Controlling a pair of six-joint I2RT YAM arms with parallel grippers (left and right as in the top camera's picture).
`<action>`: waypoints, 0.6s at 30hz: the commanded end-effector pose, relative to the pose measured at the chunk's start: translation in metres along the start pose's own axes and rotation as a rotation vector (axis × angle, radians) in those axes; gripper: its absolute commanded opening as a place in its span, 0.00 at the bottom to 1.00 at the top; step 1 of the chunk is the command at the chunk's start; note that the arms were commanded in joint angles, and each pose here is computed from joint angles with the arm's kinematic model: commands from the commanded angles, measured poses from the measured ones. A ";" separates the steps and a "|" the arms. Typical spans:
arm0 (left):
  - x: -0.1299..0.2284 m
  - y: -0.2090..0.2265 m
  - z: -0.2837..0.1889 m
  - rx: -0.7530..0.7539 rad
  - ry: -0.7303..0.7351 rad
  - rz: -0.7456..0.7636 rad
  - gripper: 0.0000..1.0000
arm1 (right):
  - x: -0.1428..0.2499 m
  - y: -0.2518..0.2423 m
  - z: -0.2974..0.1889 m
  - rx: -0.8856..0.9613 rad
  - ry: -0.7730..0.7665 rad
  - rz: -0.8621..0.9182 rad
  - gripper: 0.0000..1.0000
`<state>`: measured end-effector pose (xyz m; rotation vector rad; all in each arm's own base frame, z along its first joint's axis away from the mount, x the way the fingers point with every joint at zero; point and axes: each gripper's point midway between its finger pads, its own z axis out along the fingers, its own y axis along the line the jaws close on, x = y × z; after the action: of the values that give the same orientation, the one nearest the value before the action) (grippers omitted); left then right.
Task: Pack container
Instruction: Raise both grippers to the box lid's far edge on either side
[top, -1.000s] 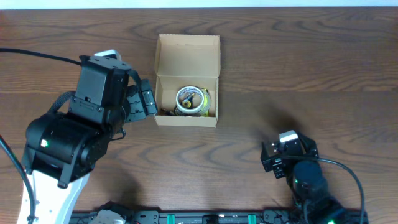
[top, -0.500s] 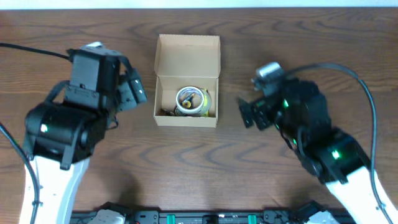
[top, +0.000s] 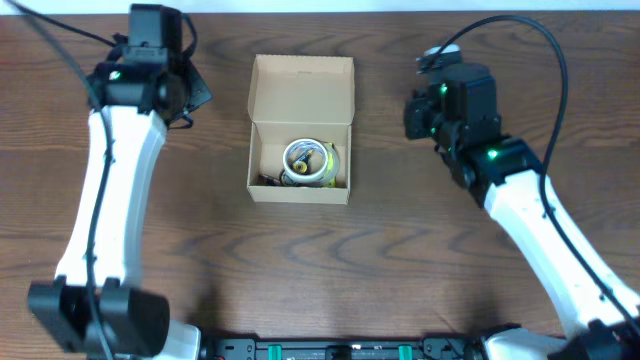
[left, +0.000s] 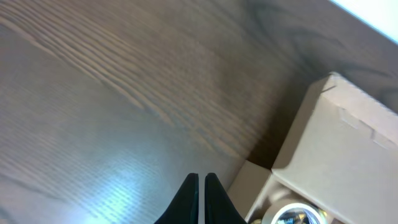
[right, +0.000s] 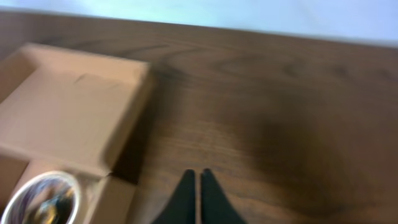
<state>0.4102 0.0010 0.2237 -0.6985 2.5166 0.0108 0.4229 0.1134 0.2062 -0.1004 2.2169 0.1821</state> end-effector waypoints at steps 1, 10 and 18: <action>-0.003 0.002 0.018 -0.023 0.016 -0.012 0.06 | -0.005 -0.015 0.010 0.001 -0.003 0.194 0.01; -0.015 -0.015 0.087 0.325 0.223 -0.185 0.06 | 0.037 0.005 0.072 -0.205 0.160 0.376 0.01; 0.018 -0.035 0.147 0.434 0.428 -0.265 0.06 | 0.071 0.023 0.123 -0.423 0.282 0.627 0.01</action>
<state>0.4812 -0.0022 0.0968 -0.9027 2.6494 -0.6895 0.4723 0.1493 0.0817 0.2901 2.3846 0.8591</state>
